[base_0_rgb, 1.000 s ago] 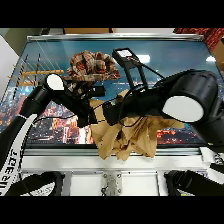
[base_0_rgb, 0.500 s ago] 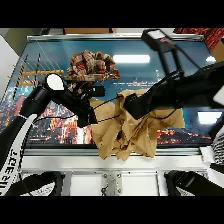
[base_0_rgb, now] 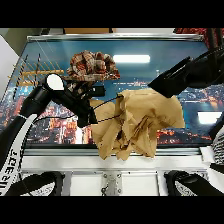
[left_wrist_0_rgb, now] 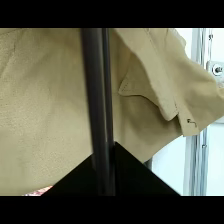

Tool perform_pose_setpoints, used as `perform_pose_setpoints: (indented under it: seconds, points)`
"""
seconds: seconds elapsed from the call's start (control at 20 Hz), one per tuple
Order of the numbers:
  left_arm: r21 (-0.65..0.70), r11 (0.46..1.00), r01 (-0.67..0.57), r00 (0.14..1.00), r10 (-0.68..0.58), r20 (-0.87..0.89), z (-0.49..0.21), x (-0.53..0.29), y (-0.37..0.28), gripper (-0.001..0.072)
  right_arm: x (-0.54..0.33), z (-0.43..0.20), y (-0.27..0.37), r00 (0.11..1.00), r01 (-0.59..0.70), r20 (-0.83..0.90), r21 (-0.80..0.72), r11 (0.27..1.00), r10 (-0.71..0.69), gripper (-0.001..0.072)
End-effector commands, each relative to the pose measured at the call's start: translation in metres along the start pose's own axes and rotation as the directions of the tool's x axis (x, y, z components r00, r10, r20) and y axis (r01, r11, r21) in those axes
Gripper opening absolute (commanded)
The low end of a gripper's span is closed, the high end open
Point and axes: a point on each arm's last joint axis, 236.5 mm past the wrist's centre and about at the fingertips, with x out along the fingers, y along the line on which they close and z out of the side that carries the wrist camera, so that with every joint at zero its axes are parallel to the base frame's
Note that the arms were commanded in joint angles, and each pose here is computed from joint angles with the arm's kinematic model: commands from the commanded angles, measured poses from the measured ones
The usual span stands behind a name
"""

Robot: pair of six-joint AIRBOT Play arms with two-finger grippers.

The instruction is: Fold the clothes and pants, and hang the long-sleeved shirts on hangers.

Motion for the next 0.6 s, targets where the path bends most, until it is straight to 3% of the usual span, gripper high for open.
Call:
perform_pose_setpoints:
  seconds: [0.0,0.25,0.55]
  points:
    - [-0.001,1.0,-0.001,1.0,0.001,0.0,0.0,0.0,0.0,0.0014,0.002,0.003,-0.015,0.999,-0.036,0.033,-0.14,0.99,0.04,0.0687]
    - [-0.001,1.0,0.0,1.0,0.0,0.0,0.0,0.0,0.0,0.0014,-0.023,-0.004,-0.039,0.89,-0.335,0.23,-0.255,0.907,0.393,0.0687]
    - [-0.001,0.999,0.032,0.999,-0.032,-0.016,-0.004,0.0,-0.008,0.0014,-0.003,-0.069,-0.104,0.857,-0.358,0.253,-0.336,0.871,0.45,0.0687]
